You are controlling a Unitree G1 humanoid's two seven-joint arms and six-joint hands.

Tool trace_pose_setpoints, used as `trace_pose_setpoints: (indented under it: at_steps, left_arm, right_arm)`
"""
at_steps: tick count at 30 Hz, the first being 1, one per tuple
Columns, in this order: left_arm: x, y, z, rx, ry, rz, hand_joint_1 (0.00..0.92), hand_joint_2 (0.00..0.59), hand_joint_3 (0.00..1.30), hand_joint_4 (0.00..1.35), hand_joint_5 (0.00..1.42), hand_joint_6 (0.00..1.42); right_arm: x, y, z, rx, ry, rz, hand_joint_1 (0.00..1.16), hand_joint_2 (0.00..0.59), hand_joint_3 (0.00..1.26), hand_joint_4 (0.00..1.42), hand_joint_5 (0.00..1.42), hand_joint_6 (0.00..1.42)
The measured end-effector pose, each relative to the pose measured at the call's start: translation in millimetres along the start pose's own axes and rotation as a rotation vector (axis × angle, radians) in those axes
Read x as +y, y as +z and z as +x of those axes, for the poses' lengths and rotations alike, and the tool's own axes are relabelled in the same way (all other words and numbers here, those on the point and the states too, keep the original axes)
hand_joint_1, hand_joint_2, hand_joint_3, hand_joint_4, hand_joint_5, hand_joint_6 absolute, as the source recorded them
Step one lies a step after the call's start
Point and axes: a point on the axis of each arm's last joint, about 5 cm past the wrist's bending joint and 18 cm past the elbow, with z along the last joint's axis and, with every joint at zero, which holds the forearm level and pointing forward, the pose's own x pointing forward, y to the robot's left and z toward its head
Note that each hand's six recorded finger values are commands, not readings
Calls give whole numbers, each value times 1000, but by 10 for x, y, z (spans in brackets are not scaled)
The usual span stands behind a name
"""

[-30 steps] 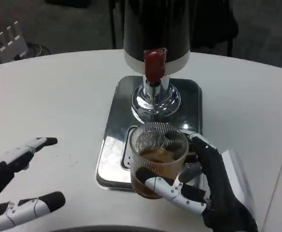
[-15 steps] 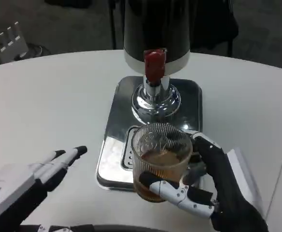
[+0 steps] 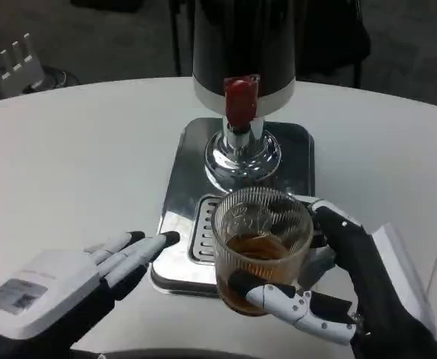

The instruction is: Grasp the cup under the faucet to collect the drink, then remove the cup.

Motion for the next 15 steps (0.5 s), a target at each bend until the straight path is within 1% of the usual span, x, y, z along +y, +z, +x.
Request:
trace_pose_setpoints:
  at_steps: [6, 9, 12, 15]
  left_arm:
    - [25, 17, 20, -16, -1, 16, 0, 79, 0, 0, 0, 93]
    - [30, 28, 27, -23, 1, 21, 0, 79, 0, 0, 0, 92]
    - [42, 46, 40, -25, -4, 48, 0, 79, 0, 0, 0, 92]
    - [48, 61, 46, -25, -6, 58, 0, 79, 0, 0, 0, 88]
  right_arm:
    - [-32, 7, -40, 4, 14, -1, 747, 238, 906, 1009, 1184, 849]
    - [-47, 21, -58, -7, 20, -2, 750, 235, 906, 1009, 1184, 851]
    - [-68, 34, -71, -18, 11, -3, 752, 232, 907, 1020, 1194, 853]
    - [-87, 20, -81, -7, 10, -10, 750, 237, 907, 1022, 1197, 861]
